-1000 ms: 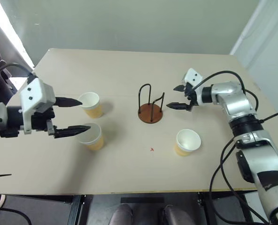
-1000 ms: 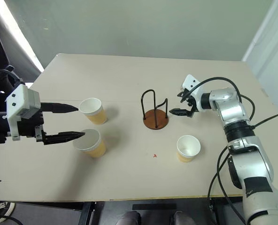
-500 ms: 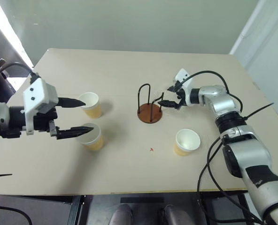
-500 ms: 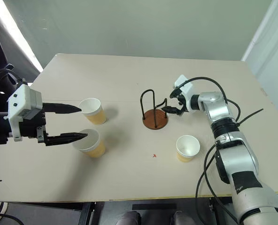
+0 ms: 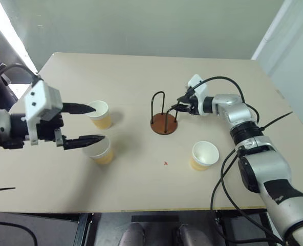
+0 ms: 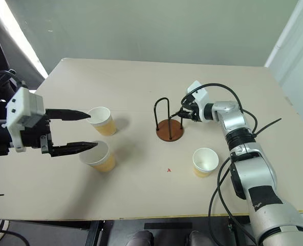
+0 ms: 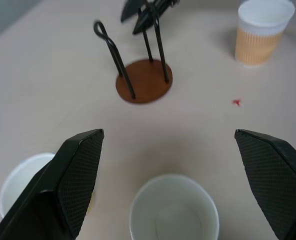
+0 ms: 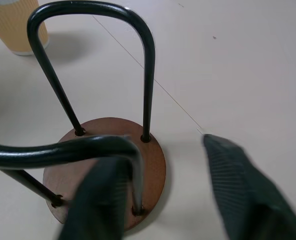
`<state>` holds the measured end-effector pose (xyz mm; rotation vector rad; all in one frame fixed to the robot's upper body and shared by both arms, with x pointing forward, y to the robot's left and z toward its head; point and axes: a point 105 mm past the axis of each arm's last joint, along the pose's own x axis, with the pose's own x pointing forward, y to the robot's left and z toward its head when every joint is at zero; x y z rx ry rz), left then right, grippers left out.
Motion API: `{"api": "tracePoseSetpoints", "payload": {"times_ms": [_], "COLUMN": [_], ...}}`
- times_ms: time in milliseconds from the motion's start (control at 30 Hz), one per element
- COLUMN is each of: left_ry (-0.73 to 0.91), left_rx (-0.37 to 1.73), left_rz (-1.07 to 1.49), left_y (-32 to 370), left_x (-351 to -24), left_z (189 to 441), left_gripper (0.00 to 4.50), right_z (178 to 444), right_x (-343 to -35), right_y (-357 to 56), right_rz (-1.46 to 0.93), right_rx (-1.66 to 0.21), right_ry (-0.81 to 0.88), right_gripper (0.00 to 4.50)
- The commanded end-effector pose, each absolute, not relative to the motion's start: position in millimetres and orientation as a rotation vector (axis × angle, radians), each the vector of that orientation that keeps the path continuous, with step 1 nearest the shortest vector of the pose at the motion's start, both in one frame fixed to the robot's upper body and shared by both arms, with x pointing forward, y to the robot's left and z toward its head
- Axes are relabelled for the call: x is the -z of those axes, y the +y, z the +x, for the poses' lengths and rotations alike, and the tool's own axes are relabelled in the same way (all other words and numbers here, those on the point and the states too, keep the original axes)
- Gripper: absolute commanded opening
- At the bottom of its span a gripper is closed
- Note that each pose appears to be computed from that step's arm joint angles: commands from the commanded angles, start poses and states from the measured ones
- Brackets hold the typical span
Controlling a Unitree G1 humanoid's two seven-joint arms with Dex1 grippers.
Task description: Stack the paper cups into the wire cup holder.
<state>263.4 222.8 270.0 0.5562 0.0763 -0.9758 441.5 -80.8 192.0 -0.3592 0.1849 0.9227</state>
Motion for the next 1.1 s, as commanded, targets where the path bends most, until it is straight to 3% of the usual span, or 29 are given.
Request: {"api": "tracePoseSetpoints", "payload": {"times_ms": [33, 100, 333, 567, 900, 1100], "left_ry": [0.003, 0.012, 0.052, 0.08, 0.278, 0.303], "left_rx": [0.93, 0.918, 0.983, 1.045, 1.202, 1.286], "left_rz": [0.568, 0.566, 0.535, 0.528, 0.558, 0.551], "left_y": [225.5, 227.1, 222.4, 221.9, 212.2, 196.0], "left_x": [-287.9, -286.3, -281.4, -282.8, -242.4, -229.2], "left_z": [260.6, 261.2, 253.8, 244.5, 227.9, 221.8], "left_gripper": [4.5, 4.5, 4.5, 4.5, 4.5, 4.5], "right_z": [442.0, 441.5, 434.7, 410.4, 329.9, 306.4], "right_x": [-212.1, -211.9, -211.9, -212.1, -193.4, -186.4], "right_y": [-80.4, -80.4, -77.5, -73.0, -65.1, -59.4], "right_rz": [-0.362, -0.362, -0.361, -0.358, -0.467, -0.497], "right_rx": [-0.925, -0.93, -0.998, -1.163, -1.479, -1.504], "right_ry": [0.126, 0.128, 0.136, 0.14, 0.146, 0.15], "right_gripper": [0.72, 0.03, 0.03, 0.03, 0.03, 0.03]}}
